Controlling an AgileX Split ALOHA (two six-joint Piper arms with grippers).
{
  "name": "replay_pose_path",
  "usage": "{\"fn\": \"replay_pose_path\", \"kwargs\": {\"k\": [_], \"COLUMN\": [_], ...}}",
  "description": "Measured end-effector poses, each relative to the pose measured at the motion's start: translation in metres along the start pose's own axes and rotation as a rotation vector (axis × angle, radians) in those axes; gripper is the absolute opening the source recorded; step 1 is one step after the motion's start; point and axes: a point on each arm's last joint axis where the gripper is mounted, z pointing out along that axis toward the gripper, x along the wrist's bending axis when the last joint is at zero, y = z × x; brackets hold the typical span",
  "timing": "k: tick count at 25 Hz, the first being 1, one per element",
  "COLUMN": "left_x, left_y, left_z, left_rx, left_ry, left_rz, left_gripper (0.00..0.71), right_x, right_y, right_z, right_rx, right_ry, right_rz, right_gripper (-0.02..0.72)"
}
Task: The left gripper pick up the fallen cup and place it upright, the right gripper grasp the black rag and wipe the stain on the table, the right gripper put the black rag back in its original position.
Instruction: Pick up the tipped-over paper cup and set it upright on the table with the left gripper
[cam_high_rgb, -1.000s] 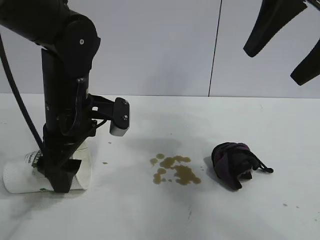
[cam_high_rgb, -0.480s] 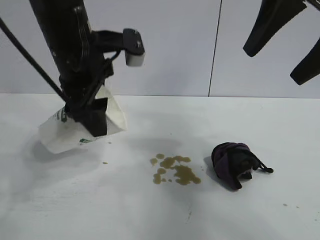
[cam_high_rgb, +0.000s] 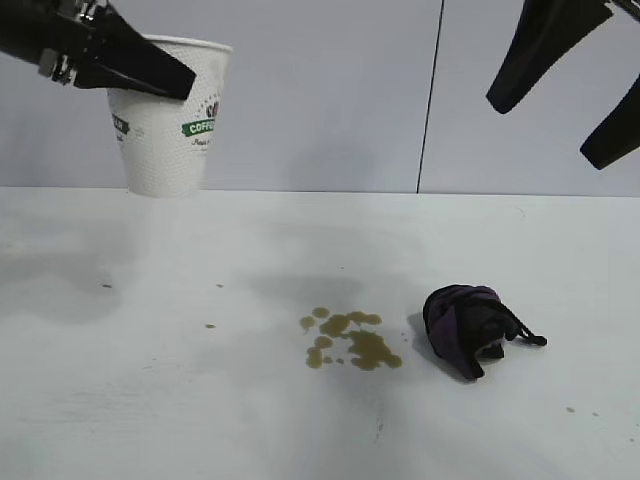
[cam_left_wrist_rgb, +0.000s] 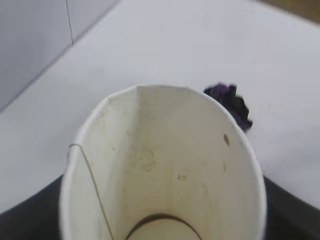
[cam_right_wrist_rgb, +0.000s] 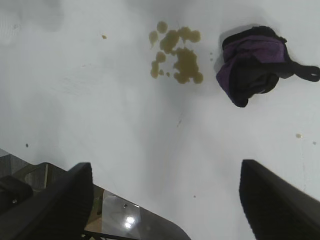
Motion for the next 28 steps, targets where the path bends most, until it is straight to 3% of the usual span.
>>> {"fn": "replay_pose_path", "kwargs": {"k": [6,14,20,28], "left_x": [-0.001,0.000,0.002,0.004], "left_y": [-0.050,-0.054,-0.057,-0.057], "left_z": [0.026,0.029,0.029,0.022], "left_rx": [0.082,0.075,0.104,0.211], "left_ry": [-0.054,-0.059,-0.040,-0.017], "left_rz": [-0.109,0.010,-0.073,-0.080], "left_gripper": [0.501,0.499,0.660,0.693], "right_x": [0.000,0.000,0.000,0.000], "right_y": [0.001,0.001,0.001,0.002], "right_z": [0.000,0.000,0.000,0.000], "right_rx": [-0.013,-0.013,-0.013,-0.020], "right_ry": [-0.002,-0.002,-0.002,-0.002], "right_rz": [0.000,0.000,-0.001,-0.002], "right_gripper": [0.557,0.557,0.557,0.557]}}
